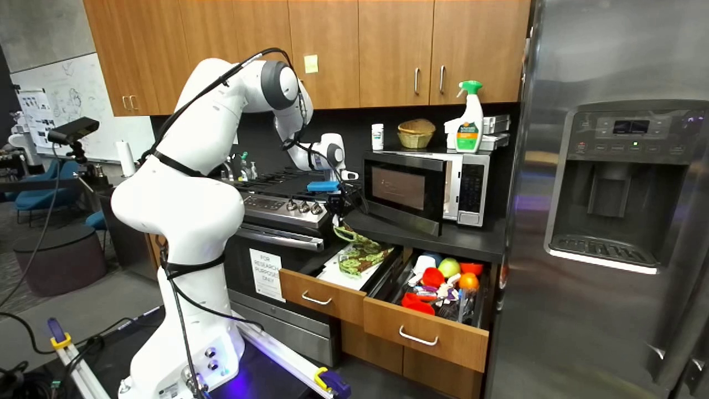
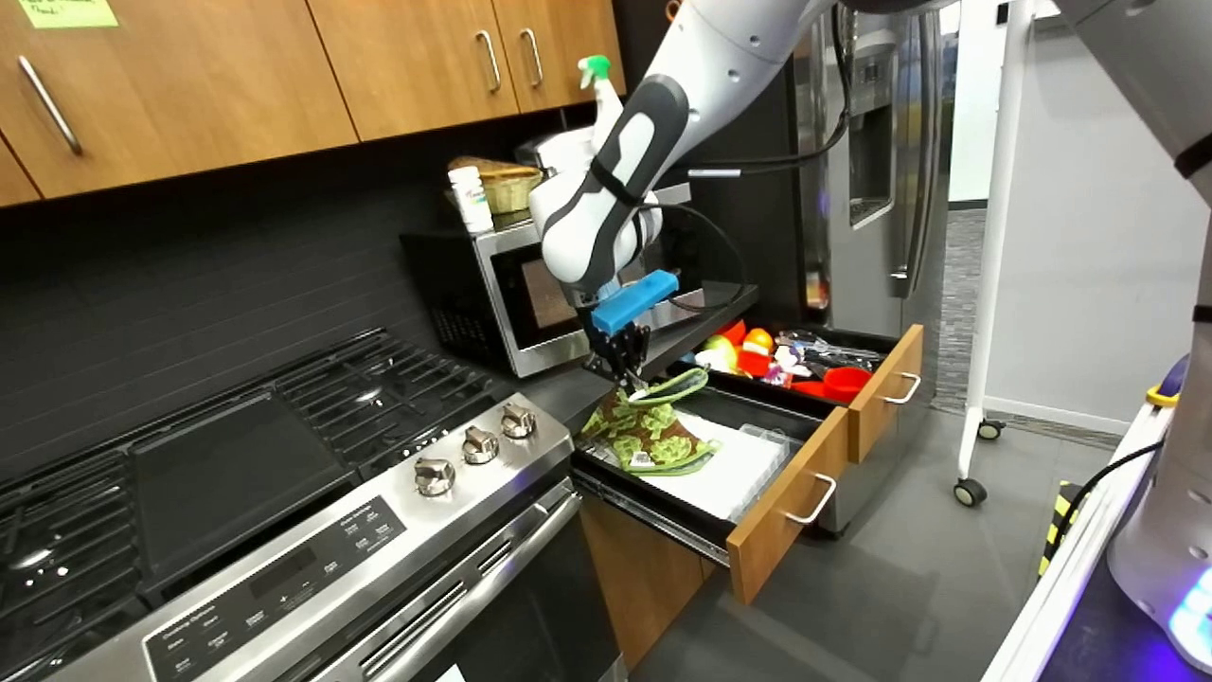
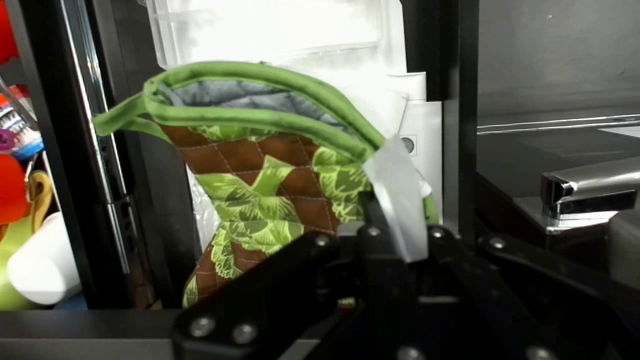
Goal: Take the oven knits out of the drawer
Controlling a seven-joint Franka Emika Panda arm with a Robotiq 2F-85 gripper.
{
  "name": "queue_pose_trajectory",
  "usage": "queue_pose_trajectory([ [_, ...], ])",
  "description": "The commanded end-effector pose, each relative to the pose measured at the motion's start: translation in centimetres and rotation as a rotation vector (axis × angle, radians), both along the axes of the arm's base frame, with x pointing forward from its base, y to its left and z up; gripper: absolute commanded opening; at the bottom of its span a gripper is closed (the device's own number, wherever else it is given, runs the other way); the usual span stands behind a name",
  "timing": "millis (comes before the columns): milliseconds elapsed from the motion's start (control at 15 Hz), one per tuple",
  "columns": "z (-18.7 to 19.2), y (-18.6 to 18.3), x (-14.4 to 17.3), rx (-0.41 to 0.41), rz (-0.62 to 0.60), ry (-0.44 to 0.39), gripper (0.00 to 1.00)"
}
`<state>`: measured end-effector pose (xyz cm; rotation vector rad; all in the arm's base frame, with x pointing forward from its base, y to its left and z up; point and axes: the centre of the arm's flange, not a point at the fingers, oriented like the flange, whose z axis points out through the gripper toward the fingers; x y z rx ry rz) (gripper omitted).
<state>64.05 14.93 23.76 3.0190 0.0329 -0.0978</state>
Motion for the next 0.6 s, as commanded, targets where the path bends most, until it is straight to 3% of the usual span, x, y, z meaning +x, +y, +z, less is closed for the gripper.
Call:
queue_pose_trajectory([
  [0,4.1,-0.1,-1.9,-0.004,-0.009,-0.003,0.03],
  [533,7.0,-1.2,-3.5,-0.009,-0.007,0.027,0.03],
])
